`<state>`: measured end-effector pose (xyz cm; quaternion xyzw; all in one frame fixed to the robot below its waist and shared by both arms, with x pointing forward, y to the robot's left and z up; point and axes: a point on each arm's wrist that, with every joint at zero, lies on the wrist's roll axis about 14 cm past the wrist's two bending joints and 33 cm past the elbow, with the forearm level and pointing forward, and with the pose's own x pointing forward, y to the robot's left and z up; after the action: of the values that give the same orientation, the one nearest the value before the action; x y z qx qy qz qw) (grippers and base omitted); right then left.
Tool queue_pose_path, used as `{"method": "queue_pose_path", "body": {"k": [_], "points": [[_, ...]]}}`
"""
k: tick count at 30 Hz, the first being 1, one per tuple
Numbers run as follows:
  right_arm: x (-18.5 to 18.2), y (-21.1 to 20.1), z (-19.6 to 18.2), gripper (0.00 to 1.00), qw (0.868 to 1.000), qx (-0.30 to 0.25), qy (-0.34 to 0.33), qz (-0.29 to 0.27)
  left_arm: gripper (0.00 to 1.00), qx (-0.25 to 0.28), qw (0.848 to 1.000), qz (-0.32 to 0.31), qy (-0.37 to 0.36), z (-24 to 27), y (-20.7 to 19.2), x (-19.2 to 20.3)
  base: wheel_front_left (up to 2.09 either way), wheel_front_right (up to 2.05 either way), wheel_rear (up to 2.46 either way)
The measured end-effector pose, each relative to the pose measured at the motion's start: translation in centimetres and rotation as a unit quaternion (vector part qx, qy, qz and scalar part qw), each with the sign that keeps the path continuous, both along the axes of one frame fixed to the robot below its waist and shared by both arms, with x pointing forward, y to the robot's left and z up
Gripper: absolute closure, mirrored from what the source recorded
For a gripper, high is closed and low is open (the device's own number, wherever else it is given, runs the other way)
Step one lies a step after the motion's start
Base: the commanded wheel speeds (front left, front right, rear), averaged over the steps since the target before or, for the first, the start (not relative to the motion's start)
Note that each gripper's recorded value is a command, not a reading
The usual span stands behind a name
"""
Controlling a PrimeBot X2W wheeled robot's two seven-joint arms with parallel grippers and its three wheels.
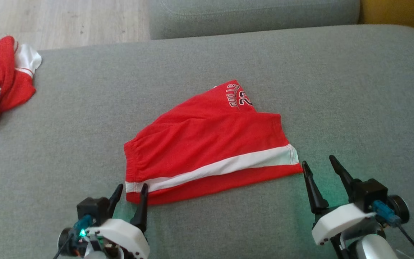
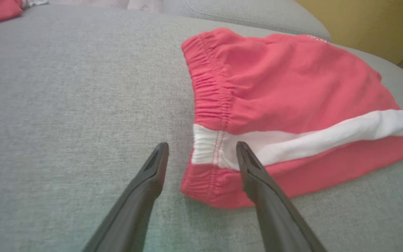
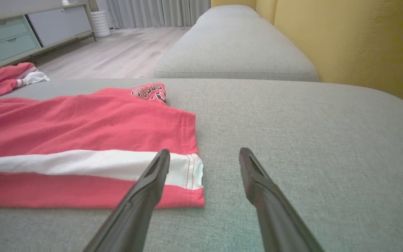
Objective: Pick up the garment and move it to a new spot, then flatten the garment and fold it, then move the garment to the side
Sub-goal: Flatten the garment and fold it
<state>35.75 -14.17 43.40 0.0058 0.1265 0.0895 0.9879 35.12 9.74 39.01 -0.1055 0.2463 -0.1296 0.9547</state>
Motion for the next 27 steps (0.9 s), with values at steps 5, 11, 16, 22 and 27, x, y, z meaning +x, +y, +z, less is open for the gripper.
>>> {"method": "queue_pose_path", "body": {"k": [5, 11, 16, 22, 27], "points": [[0.1, -0.1, -1.7, 0.00, 0.999, -0.018, 0.044, 0.004, 0.95, -0.009, 1.000, -0.001, -0.018, 0.4, -0.4, 0.8, 0.00, 0.00, 0.00], [2.2, 0.3, -1.9, 0.00, 0.997, -0.040, 0.067, 0.017, 1.00, -0.018, 0.999, -0.003, -0.036, 1.1, -0.9, 1.5, 0.00, 0.00, 0.00], [3.9, 0.9, -2.9, 0.00, 0.992, -0.051, 0.116, 0.030, 1.00, -0.017, 0.999, 0.003, -0.040, 1.1, -0.5, 1.5, 0.00, 0.00, 0.00], [3.5, 1.5, -5.6, 0.00, 0.978, -0.068, 0.191, 0.050, 1.00, -0.019, 0.999, 0.011, -0.042, 1.2, -0.1, 1.4, 0.00, 0.00, 0.00], [3.0, 2.5, -6.3, 0.00, 0.974, -0.065, 0.205, 0.069, 1.00, -0.024, 0.999, 0.013, -0.047, 1.4, -0.4, 1.4, 0.00, 0.00, 0.00]]}}
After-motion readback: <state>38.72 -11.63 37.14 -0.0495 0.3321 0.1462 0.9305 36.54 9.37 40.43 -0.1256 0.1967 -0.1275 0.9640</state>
